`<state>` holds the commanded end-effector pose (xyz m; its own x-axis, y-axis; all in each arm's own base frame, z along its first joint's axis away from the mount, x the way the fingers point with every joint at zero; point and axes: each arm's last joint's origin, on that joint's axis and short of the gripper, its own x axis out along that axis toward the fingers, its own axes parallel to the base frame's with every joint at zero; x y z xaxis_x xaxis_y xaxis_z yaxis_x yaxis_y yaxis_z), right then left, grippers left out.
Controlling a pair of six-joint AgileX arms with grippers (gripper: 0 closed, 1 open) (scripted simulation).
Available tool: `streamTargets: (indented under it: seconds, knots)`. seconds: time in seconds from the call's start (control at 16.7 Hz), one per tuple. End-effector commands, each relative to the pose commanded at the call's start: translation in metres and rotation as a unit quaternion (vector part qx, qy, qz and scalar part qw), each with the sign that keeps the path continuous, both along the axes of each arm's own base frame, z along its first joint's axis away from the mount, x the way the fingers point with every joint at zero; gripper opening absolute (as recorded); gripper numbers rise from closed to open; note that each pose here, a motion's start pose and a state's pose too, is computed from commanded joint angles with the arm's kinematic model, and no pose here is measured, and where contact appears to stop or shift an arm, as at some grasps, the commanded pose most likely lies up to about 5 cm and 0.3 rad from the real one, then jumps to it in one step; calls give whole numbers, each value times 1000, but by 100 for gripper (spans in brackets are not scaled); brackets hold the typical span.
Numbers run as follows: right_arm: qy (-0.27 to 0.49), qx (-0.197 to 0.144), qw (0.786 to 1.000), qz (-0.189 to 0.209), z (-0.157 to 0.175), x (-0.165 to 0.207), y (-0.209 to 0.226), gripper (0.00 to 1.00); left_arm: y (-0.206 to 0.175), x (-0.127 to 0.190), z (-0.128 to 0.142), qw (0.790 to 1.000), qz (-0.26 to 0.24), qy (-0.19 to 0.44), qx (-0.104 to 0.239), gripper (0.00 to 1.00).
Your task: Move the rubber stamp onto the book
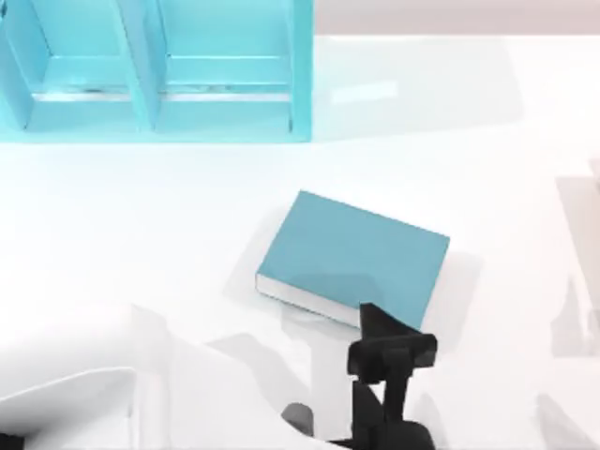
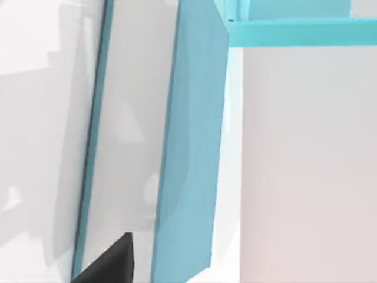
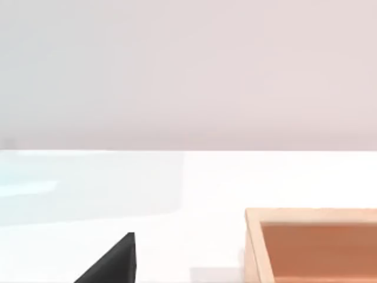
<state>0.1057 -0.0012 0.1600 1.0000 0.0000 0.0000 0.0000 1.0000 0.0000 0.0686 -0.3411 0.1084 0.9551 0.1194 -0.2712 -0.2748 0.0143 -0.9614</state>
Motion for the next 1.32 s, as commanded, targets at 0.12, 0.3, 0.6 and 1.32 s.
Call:
streamTargets:
  seconds: [0.12, 0.3, 0.6, 1.32]
  knots:
    - [0, 0, 1000, 0, 0, 0, 0, 100, 1, -4, 2, 1000, -2, -4, -2, 100]
    - [0, 0, 1000, 0, 0, 0, 0, 100, 1, -5, 3, 1000, -2, -4, -3, 100]
    - [0, 0, 1000, 0, 0, 0, 0, 100, 11, 14, 7, 1000, 21, 12, 13, 100]
    - [0, 0, 1000, 0, 0, 0, 0, 100, 193, 94, 121, 980, -45, 174, 84, 100]
